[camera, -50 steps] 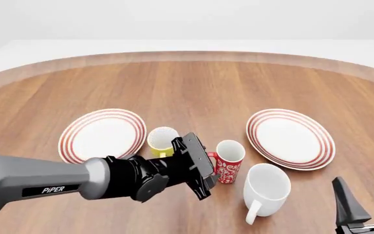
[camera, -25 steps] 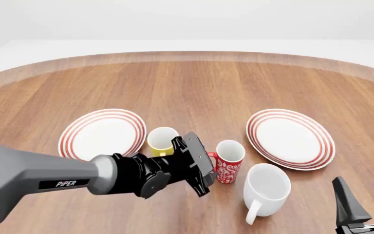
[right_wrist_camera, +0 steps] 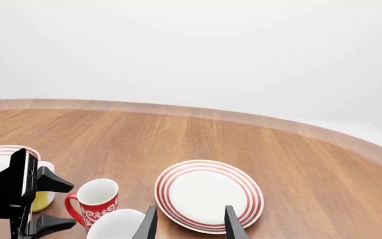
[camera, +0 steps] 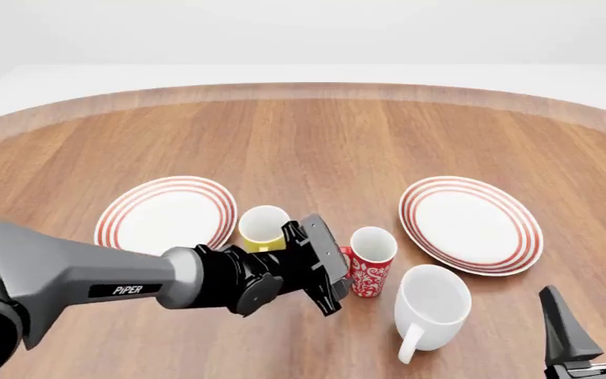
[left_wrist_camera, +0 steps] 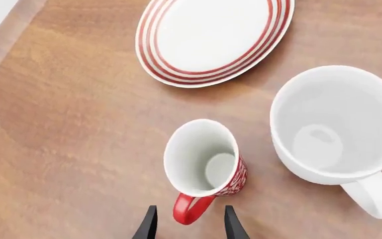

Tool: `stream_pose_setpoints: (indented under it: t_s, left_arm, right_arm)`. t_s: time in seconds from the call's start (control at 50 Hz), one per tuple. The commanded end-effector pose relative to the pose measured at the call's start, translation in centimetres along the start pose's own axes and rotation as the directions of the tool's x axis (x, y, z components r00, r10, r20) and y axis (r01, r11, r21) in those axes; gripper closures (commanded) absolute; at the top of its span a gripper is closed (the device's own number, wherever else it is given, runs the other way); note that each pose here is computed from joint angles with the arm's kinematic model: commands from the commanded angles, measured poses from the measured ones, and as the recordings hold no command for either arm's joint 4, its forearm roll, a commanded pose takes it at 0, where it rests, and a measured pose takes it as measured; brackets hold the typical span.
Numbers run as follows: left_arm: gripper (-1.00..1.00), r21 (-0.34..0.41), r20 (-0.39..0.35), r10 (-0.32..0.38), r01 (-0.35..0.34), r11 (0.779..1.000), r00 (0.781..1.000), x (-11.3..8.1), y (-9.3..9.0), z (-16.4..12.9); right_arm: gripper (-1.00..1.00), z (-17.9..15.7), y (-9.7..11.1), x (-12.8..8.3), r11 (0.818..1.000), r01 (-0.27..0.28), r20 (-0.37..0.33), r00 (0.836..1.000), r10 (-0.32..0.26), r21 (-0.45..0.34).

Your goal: Put the red mug on the left plate.

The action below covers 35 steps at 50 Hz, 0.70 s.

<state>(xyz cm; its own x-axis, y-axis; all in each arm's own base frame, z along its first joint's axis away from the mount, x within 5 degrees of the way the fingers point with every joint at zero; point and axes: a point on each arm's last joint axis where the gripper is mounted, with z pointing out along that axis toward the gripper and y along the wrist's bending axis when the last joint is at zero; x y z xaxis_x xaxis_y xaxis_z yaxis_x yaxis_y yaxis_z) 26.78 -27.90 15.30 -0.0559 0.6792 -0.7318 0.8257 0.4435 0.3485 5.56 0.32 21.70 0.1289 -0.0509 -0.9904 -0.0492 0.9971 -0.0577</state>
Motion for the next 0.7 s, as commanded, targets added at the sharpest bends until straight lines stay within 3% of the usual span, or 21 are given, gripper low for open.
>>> stream_pose_setpoints:
  t_s: [0.02,0.24,0.26,0.7]
  left_arm:
    - [-1.0,-0.001,-0.006,0.004,-0.004,1.0,1.0,-0.08,0.23,0.43]
    - [-1.0,-0.005,-0.005,0.006,-0.006,1.0,1.0,-0.17,0.42,0.39]
    - [1.0,-0.007,-0.002,0.008,-0.009,1.0,1.0,-0.17,0.48,0.35]
    - [1.0,-0.022,0.015,0.01,-0.009,1.0,1.0,-0.5,0.92,-0.12]
  right_arm:
    - [-1.0,0.0,0.0,-0.02,1.0,0.002,0.002,1.0,-0.002,-0.001]
    - [-1.0,0.0,0.0,-0.03,1.0,0.005,0.004,1.0,-0.005,-0.001]
    - [-1.0,0.0,0.01,-0.04,1.0,0.006,0.005,1.0,-0.006,-0.001]
    - [-1.0,0.0,0.01,-0.06,1.0,0.01,0.008,1.0,-0.01,-0.002]
